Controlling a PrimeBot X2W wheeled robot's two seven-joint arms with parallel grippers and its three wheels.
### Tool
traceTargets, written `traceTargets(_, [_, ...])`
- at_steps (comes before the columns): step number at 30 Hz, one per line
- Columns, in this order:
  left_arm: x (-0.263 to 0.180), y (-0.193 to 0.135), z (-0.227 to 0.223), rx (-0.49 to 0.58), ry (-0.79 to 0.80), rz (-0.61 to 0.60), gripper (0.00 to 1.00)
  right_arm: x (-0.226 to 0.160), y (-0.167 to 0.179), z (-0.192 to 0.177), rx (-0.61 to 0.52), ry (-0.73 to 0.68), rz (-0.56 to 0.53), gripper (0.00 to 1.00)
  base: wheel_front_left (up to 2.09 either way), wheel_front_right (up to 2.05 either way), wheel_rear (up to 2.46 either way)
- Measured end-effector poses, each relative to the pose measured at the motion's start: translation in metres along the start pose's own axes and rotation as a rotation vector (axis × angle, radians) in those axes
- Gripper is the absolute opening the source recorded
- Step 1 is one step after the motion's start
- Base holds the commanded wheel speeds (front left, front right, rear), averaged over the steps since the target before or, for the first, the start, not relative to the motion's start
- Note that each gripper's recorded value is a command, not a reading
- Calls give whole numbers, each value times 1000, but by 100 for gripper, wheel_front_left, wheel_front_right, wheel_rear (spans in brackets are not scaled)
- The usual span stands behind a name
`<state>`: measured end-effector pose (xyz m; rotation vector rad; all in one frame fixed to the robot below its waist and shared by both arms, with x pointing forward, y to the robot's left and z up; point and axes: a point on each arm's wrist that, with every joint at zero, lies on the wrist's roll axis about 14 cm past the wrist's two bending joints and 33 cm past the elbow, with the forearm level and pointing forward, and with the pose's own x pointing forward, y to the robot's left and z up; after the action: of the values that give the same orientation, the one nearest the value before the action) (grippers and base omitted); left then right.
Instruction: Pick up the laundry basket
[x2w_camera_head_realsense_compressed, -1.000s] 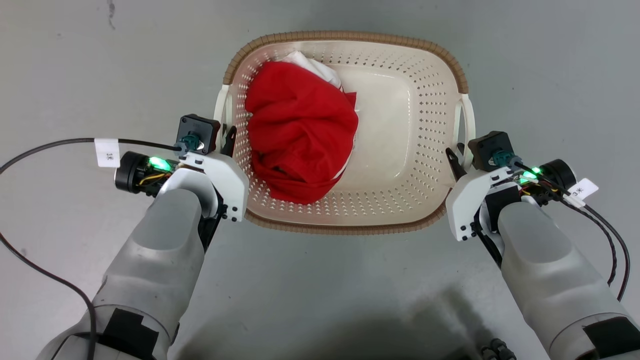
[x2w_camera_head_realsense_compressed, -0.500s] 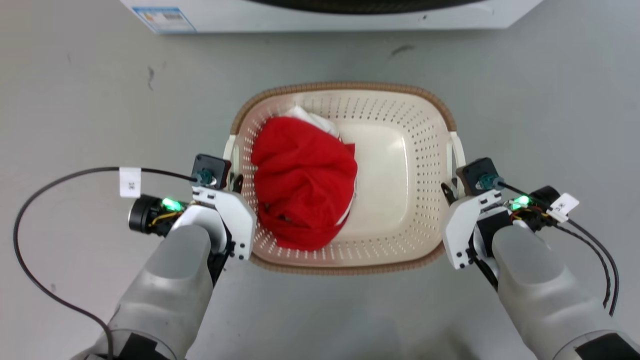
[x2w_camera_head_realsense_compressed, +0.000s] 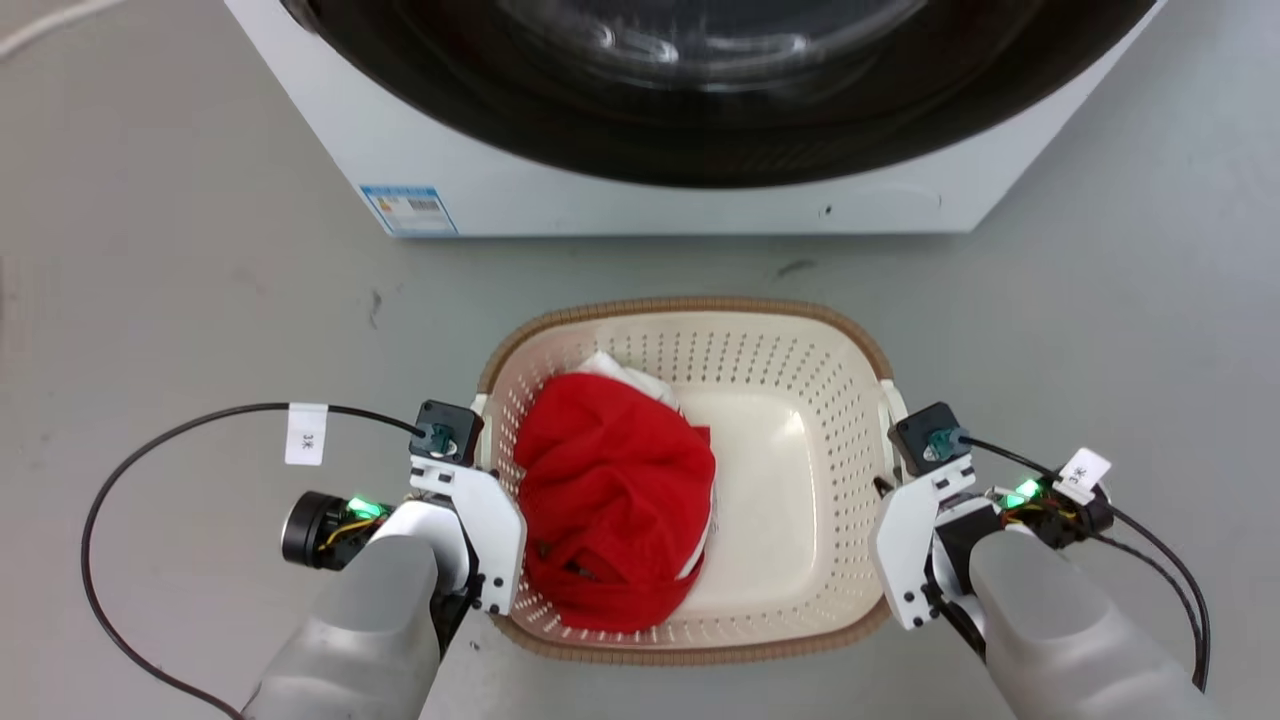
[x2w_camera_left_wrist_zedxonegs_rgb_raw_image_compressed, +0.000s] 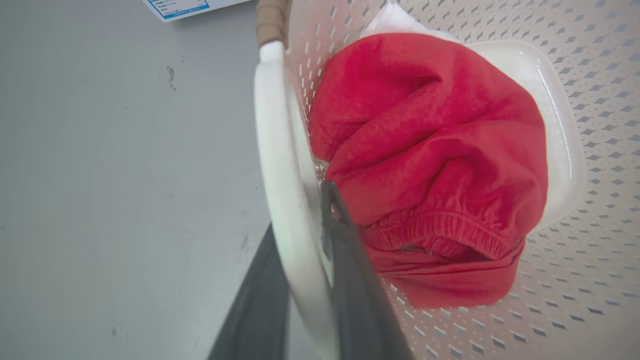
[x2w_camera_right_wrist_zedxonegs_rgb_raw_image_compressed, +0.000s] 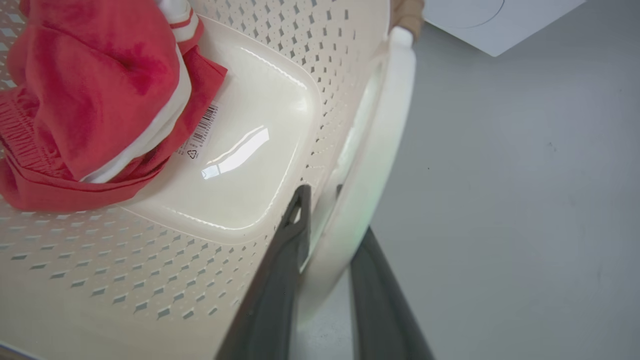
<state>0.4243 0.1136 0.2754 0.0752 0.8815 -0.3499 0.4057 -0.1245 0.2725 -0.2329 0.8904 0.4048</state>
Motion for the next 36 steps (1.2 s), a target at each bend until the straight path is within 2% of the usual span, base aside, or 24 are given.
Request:
traceTargets(10, [-44,-3,7,3,-4,27,0,-35,15,16,-26,-2,3,0,0,0,0])
traceTargets(21, [-82,-7,-5,-5,28,40,0,-66,30,25,-63,-3,5,0,0,0,0])
traceTargets(36, [-106,-13,-5,-8,16,43,0,-89,38,21,-100,38,1,0,0,0,0])
